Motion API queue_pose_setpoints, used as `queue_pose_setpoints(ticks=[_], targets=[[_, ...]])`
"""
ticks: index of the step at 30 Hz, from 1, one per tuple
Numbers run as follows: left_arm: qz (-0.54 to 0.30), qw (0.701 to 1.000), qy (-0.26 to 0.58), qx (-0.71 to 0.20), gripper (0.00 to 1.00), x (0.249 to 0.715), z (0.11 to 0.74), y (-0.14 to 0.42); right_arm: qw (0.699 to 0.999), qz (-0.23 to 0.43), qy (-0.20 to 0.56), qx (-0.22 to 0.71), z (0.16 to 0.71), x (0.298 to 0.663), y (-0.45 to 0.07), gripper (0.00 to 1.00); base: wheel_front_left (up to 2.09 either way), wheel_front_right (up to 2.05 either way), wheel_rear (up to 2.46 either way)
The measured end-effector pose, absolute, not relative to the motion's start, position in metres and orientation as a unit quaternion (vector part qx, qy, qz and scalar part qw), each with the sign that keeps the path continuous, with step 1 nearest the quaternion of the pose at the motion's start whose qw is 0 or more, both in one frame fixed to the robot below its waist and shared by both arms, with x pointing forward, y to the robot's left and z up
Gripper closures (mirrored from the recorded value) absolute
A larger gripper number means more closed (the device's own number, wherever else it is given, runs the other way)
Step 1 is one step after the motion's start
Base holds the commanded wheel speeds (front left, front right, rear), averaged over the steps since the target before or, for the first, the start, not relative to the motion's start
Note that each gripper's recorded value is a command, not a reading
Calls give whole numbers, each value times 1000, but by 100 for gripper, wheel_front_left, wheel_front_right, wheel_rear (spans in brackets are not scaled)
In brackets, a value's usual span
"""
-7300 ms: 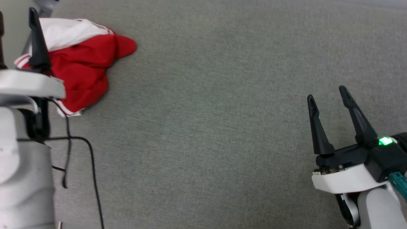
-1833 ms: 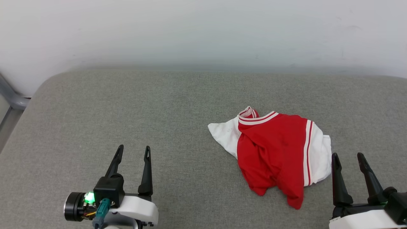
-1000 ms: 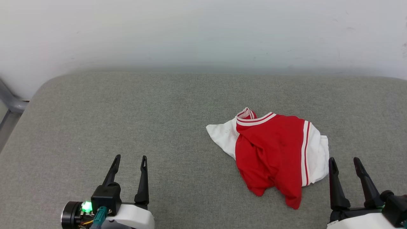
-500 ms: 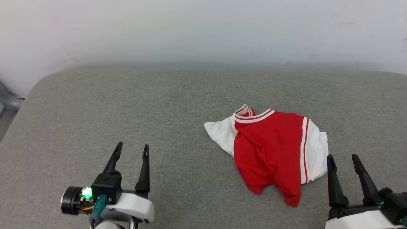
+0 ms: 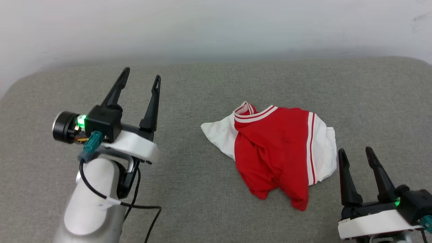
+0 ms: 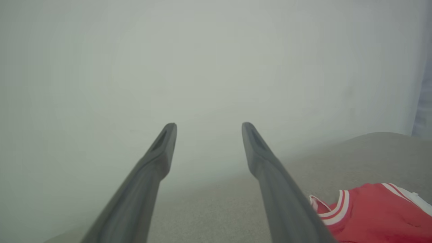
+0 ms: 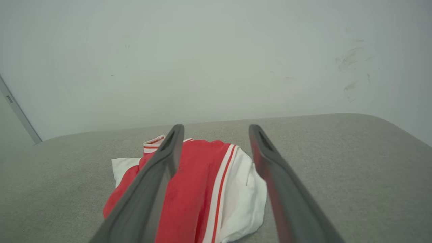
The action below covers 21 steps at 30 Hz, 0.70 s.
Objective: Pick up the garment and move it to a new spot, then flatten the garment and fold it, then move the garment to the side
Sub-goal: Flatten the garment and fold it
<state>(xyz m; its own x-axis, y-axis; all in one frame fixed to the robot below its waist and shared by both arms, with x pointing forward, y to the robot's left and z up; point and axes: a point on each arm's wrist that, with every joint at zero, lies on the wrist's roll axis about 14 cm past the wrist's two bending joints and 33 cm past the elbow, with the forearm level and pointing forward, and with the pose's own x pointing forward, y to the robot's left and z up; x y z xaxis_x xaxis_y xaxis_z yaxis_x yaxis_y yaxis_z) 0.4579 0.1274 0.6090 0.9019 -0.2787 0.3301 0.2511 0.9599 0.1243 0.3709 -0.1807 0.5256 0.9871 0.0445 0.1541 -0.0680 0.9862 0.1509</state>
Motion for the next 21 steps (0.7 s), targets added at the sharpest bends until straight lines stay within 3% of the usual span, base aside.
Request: queue_pose_setpoints(ticks=[5,10,14,21], targets=[[-177,970,-160,54,0,492,612,107,994,18,-77,75,526,377,-188,0,0,0,0],[-245,964,-87,63,0,519,596,65,995,2,-71,70,521,380,-198,0,0,0,0],[-289,952,14,102,0,533,564,43,996,-8,-65,67,517,382,-204,0,0,0,0],[-351,904,197,144,0,529,504,20,996,-22,-60,62,513,387,-214,0,0,0,0]])
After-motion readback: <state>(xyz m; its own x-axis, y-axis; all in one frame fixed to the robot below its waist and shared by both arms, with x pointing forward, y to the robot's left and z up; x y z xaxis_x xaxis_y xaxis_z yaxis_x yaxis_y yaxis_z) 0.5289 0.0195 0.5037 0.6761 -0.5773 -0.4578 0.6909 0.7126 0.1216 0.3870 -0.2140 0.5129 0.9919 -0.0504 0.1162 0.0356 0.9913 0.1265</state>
